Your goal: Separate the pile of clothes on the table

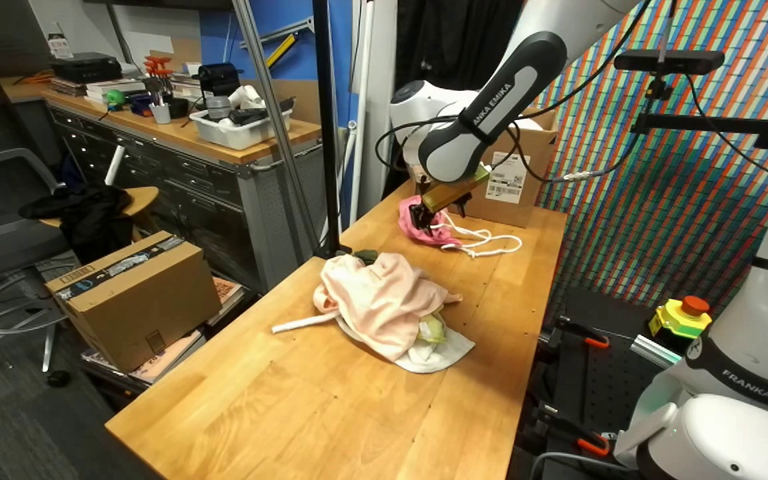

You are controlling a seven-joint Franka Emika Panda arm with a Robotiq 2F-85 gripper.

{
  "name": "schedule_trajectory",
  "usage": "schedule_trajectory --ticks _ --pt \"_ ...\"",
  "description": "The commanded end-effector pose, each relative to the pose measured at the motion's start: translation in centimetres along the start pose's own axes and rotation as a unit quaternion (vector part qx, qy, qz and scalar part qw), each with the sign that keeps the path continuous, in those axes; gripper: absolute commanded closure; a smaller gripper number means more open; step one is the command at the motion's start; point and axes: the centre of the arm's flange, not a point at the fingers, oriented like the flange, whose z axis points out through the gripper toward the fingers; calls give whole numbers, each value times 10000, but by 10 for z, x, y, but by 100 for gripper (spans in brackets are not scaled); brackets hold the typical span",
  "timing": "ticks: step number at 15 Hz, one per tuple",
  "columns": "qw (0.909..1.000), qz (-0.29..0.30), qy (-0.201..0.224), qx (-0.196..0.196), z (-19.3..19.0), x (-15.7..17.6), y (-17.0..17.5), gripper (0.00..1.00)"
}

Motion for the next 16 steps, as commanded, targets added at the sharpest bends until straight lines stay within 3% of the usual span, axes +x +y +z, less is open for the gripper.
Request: schedule_trajectory --ticks 1,8,16 --pt "9983 -517 -59 -260 11 36 0 0" --pt "9948 -495 -637 -617 70 55 33 0" --pt "9890 -515 -1068 -881 99 65 45 0"
